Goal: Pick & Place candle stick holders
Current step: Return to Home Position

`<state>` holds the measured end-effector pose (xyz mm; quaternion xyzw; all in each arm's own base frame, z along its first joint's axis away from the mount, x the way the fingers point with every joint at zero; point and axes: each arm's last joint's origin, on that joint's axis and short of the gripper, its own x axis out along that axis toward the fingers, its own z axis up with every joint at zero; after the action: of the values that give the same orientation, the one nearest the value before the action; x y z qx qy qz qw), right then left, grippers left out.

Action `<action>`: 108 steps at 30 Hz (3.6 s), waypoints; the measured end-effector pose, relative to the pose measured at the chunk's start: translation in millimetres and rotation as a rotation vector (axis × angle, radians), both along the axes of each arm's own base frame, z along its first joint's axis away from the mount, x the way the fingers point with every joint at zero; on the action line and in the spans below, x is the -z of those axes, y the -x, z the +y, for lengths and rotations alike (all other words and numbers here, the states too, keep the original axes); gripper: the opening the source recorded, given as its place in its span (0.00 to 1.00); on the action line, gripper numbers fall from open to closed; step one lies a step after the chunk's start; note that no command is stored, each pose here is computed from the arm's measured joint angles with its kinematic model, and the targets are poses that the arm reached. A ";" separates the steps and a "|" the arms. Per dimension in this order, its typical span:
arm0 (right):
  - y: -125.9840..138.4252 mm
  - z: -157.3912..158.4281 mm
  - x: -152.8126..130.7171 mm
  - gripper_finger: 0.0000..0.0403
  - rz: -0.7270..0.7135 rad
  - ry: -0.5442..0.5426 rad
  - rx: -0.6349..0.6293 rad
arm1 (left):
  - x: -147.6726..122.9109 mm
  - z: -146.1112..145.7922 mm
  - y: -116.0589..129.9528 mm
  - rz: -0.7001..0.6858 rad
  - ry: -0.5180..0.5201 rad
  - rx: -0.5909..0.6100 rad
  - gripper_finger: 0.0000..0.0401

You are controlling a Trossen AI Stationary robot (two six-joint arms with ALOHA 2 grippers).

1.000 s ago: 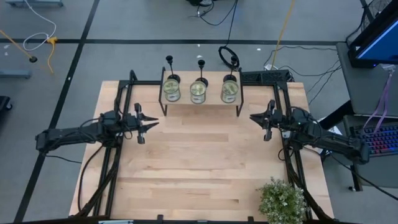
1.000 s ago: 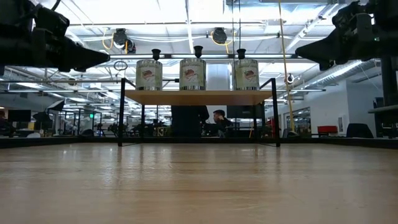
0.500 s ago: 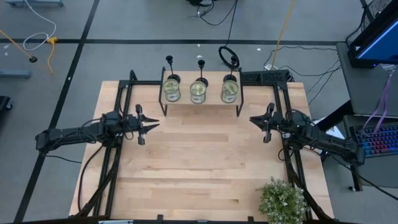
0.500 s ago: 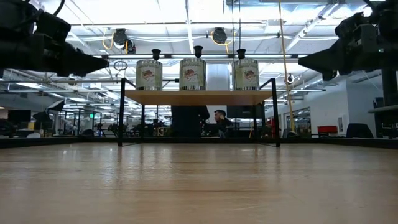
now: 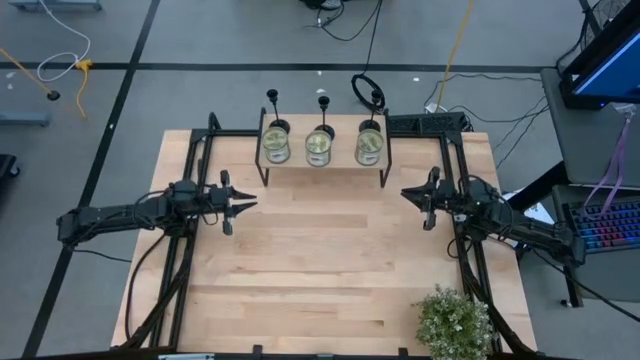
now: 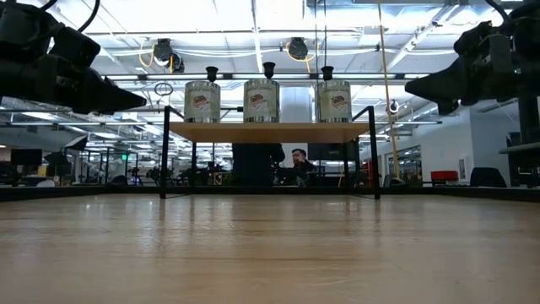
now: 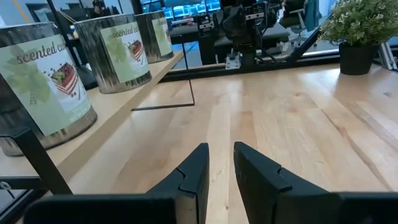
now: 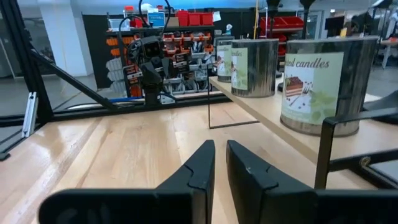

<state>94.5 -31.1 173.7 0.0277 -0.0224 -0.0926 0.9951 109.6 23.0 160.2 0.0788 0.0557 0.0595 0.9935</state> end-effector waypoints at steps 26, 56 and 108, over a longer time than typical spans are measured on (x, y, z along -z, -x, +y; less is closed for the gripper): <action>-2.0 -0.8 7.5 0.08 0.052 -0.158 0.002 | -0.3 0.0 0.0 0.000 0.001 -0.001 0.20; -2.0 -0.7 7.6 0.08 0.053 -0.158 0.000 | -0.3 0.0 0.0 0.000 0.001 -0.002 0.20; -2.0 -0.7 7.6 0.08 0.053 -0.158 0.000 | -1.0 0.1 -0.1 -0.007 -0.001 -0.002 0.20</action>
<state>96.5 -31.8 166.1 0.1039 0.0112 -0.0946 0.9900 109.6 23.1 161.2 0.0791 0.0522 0.0608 0.9936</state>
